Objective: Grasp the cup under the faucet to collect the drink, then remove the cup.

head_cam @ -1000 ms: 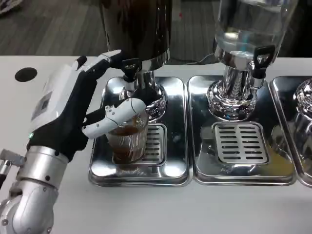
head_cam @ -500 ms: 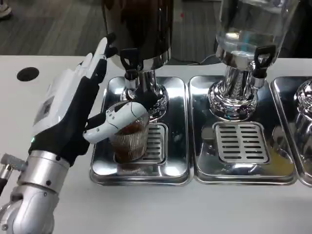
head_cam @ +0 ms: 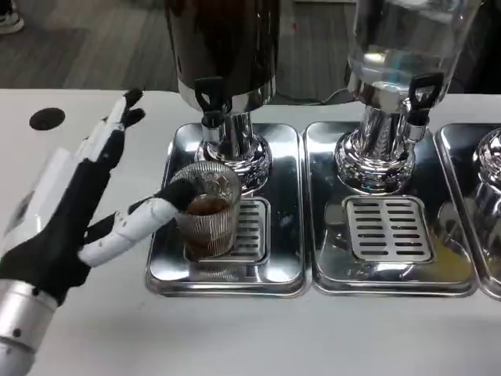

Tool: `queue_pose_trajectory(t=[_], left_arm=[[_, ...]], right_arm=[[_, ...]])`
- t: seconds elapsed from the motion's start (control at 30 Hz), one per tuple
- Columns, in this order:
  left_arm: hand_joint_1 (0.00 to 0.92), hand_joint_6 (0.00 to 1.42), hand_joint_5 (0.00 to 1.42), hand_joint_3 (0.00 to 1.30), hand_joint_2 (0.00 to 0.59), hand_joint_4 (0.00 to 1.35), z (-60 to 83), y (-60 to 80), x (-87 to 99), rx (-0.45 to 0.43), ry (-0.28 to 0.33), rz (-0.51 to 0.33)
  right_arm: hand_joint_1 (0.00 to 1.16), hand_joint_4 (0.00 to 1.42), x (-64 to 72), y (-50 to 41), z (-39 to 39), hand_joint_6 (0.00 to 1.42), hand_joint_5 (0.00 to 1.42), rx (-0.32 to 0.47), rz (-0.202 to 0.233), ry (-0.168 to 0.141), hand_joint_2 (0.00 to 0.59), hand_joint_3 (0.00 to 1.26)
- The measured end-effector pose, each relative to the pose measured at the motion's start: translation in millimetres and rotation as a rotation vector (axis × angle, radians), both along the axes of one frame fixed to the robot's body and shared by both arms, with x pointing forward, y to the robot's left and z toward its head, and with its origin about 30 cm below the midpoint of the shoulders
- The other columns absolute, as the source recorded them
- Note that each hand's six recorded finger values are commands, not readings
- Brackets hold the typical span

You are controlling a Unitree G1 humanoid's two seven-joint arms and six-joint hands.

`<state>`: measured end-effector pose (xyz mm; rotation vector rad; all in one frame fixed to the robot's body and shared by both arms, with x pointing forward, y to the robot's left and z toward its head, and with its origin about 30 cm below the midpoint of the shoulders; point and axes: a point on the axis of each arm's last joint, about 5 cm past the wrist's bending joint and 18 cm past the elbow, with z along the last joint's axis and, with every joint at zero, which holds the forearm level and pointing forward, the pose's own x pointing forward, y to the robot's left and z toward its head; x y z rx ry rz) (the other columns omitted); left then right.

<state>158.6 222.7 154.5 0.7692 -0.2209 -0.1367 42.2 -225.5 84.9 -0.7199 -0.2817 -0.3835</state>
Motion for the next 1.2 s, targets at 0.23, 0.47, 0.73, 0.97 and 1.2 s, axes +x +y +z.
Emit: queue_pose_trajectory(t=[0.23, 0.47, 0.73, 0.97, 1.2], left_arm=[[0.002, 0.0, 0.0, 0.0, 0.0, 0.0, 13.9, 34.3, -12.4, 0.163, 0.106, -0.107], [0.006, 0.0, 0.0, 0.0, 0.001, 0.0, 22.5, 65.8, -35.9, 0.303, 0.162, -0.086], [0.015, 0.0, 0.0, 0.0, 0.0, 0.0, 19.4, 92.6, -54.9, 0.383, 0.228, -0.081], [0.0, 0.0, 0.0, 0.0, 0.0, 0.0, 11.2, 105.2, -58.7, 0.393, 0.23, -0.08], [0.0, 0.0, 0.0, 0.0, 0.0, 0.0, 2.5, 112.7, -58.8, 0.438, 0.161, -0.04]], right_arm=[[0.71, 0.39, 4.0, 3.5, -1.1, 0.22, 0.34, 0.015, 0.002, -0.005, 0.539, 0.44], [0.77, 0.39, 9.1, 11.5, -4.3, 0.24, 0.35, 0.045, 0.002, 0.005, 0.482, 0.43], [0.81, 0.37, 12.2, 15.1, -5.6, 0.26, 0.34, 0.058, -0.002, 0.025, 0.413, 0.37], [0.8, 0.33, 20.2, 22.3, -4.0, 0.26, 0.31, 0.066, 0.029, 0.032, 0.376, 0.3], [0.81, 0.29, 28.7, 28.7, -5.5, 0.27, 0.29, 0.075, 0.064, 0.027, 0.33, 0.25]])
